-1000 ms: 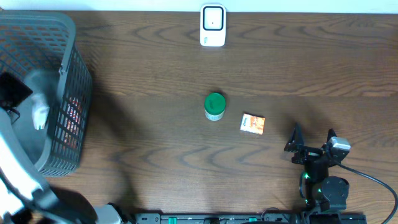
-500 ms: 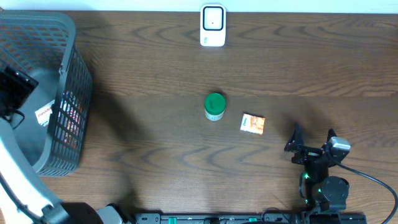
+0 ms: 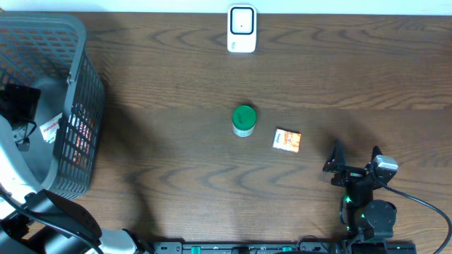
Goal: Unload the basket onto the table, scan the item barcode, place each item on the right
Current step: 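Reach the left gripper into the basket and grasp the white Panadol box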
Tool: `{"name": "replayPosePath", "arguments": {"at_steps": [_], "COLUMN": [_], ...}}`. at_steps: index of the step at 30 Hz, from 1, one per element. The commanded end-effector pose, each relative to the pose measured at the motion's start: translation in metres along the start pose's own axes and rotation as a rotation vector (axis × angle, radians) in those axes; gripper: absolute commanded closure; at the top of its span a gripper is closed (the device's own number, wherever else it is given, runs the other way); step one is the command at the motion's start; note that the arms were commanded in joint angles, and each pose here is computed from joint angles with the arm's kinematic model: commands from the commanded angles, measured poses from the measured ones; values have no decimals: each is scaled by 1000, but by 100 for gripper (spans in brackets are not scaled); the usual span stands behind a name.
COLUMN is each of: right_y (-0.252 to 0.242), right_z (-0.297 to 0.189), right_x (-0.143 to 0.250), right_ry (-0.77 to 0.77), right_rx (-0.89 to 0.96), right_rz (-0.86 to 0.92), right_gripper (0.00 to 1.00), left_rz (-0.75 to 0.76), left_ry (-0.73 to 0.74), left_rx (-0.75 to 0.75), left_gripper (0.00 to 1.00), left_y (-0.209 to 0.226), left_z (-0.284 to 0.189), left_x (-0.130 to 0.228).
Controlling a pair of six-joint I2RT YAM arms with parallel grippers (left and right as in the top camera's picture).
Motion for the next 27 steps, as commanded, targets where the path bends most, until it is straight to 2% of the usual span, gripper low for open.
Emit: {"name": "replayPosePath", "arguments": {"at_steps": [1, 4, 13, 27], "right_y": [-2, -2, -2, -2], "right_z": [0, 0, 0, 0], "right_x": [0, 0, 0, 0], "right_ry": [-4, -4, -4, -4], "right_rx": [10, 10, 10, 10], "right_rz": [-12, -12, -12, -12], "right_gripper": [1, 1, 1, 1], "left_rz": [-36, -42, -341, -512], "left_ry": [-12, -17, 2, 140], "left_rx": [-23, -28, -98, -317], "left_gripper": [4, 4, 4, 4], "left_y": [1, 1, 10, 24], "left_z": [3, 3, 15, 113], "left_x": [-3, -3, 2, 12]}}
Point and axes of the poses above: each gripper's point midway between its finger pads, its own z axis out along the fingers, its own y axis along the line the jaws close on, x = y × z, the point moved 9 cm from there along -z, back along the fingers
